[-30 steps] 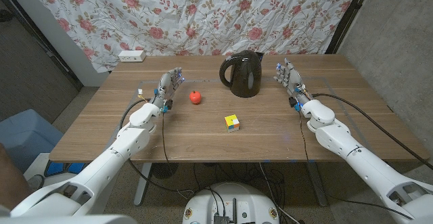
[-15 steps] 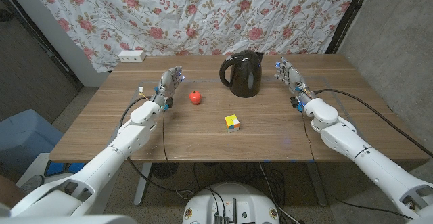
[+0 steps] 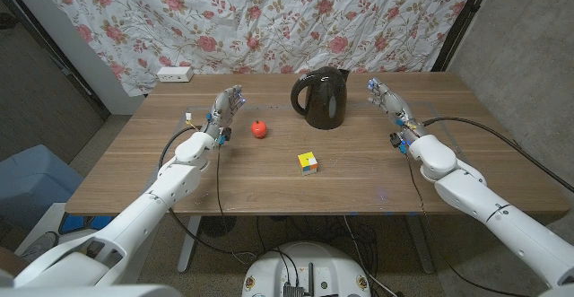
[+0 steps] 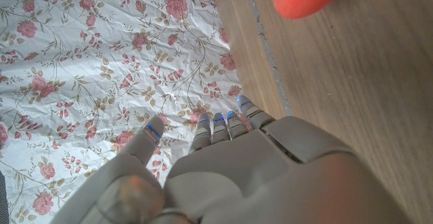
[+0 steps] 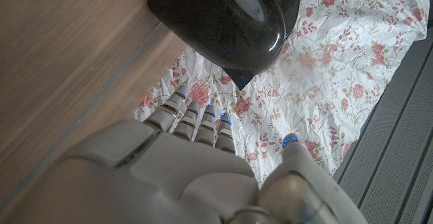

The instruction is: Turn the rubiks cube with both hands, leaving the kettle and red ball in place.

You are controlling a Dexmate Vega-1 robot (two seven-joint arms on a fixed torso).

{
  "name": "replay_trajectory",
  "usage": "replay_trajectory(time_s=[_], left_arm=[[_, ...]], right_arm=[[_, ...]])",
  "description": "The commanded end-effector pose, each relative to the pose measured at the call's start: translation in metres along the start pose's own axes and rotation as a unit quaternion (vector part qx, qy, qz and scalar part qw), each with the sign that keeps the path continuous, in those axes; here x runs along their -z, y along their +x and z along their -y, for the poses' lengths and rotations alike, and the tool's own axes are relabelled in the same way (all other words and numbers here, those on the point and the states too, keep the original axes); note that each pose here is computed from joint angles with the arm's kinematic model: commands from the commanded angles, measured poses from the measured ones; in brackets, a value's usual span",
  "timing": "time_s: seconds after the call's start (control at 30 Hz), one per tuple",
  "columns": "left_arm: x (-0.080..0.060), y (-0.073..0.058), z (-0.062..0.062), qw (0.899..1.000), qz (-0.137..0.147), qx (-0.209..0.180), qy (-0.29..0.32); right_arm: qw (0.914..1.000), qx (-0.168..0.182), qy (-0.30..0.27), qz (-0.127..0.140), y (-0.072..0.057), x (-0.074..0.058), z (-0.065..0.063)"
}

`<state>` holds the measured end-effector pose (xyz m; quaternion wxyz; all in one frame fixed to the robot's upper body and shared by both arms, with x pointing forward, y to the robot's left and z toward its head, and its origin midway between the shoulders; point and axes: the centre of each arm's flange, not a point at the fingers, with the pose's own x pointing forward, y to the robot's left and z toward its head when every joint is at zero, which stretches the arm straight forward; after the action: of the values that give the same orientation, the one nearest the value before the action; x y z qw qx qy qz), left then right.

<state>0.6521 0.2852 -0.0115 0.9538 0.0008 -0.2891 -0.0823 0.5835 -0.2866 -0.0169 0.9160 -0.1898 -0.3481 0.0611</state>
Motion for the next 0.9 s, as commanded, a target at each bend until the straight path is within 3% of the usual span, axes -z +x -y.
replay_trajectory(time_s=[0.03, 0.47, 0.9], left_arm=[[-0.006, -0.002, 0.004, 1.000, 0.007, -0.004, 0.007], [-0.009, -0.009, -0.002, 1.000, 0.005, -0.016, 0.016], [-0.004, -0.005, -0.005, 1.000, 0.005, -0.014, 0.015]], right_arm=[[0.9969, -0.017, -0.074, 0.019, -0.021, -0.012, -0.003], [0.9819, -0.072, -0.172, 0.029, -0.030, -0.031, -0.016], [0.9571, -0.121, -0.262, 0.023, -0.038, -0.050, -0.031]])
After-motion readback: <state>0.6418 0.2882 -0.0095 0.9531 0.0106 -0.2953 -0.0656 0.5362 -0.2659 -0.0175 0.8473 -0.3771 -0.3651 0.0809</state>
